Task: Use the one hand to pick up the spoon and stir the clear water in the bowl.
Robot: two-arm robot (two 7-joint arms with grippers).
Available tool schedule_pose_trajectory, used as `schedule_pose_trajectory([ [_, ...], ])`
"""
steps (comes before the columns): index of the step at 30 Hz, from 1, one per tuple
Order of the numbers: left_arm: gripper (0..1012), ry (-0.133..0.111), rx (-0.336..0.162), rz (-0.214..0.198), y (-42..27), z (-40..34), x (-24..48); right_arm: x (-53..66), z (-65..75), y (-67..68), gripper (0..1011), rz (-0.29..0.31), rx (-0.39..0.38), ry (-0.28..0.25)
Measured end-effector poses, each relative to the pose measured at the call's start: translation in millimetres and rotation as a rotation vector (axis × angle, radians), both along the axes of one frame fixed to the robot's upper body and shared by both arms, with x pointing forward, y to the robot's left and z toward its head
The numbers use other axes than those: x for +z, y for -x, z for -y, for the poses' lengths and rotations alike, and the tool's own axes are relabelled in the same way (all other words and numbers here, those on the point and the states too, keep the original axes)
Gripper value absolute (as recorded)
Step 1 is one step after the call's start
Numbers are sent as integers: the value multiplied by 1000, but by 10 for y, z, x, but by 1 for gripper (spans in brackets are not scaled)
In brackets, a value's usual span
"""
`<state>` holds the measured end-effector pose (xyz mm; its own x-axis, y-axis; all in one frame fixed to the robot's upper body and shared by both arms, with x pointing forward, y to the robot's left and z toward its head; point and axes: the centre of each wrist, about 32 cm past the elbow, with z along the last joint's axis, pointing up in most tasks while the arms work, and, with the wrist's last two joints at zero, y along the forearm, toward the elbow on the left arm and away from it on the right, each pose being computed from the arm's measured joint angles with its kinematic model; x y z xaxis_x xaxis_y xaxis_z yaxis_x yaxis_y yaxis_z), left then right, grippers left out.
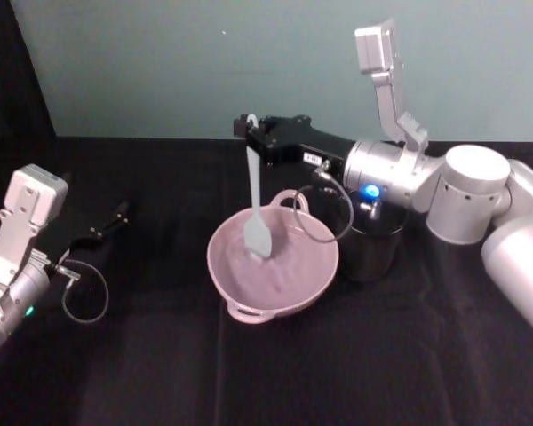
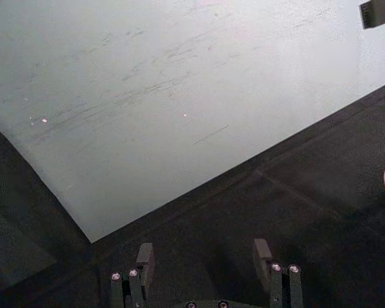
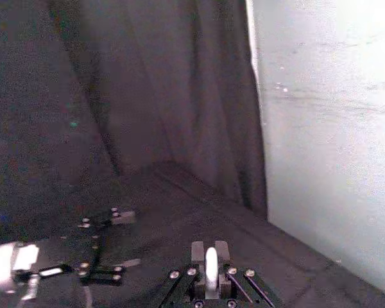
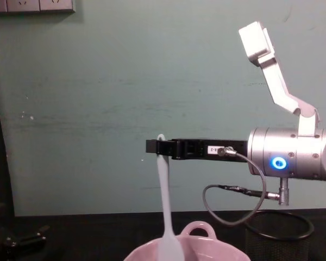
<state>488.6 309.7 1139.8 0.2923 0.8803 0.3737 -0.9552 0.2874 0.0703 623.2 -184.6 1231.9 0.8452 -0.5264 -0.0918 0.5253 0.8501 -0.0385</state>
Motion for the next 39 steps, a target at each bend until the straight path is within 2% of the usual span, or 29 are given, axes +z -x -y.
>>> schedule_pose_trajectory([
  [6, 1011, 0, 0, 0, 0, 0, 0, 75, 71, -51, 109, 28, -48, 48],
  [12, 1011, 0, 0, 0, 0, 0, 0, 108, 176, -13, 109, 40, -85, 72],
  [14, 1011, 0, 0, 0, 0, 0, 0, 113, 248, 42, 108, 43, -102, 81],
  [21, 1011, 0, 0, 0, 0, 0, 0, 137, 328, 216, 108, 51, -106, 85],
  [31, 1011, 0, 0, 0, 0, 0, 0, 101, 239, 396, 108, 41, -63, 66],
  [39, 1011, 0, 0, 0, 0, 0, 0, 69, 22, 406, 109, 37, -3, 48],
])
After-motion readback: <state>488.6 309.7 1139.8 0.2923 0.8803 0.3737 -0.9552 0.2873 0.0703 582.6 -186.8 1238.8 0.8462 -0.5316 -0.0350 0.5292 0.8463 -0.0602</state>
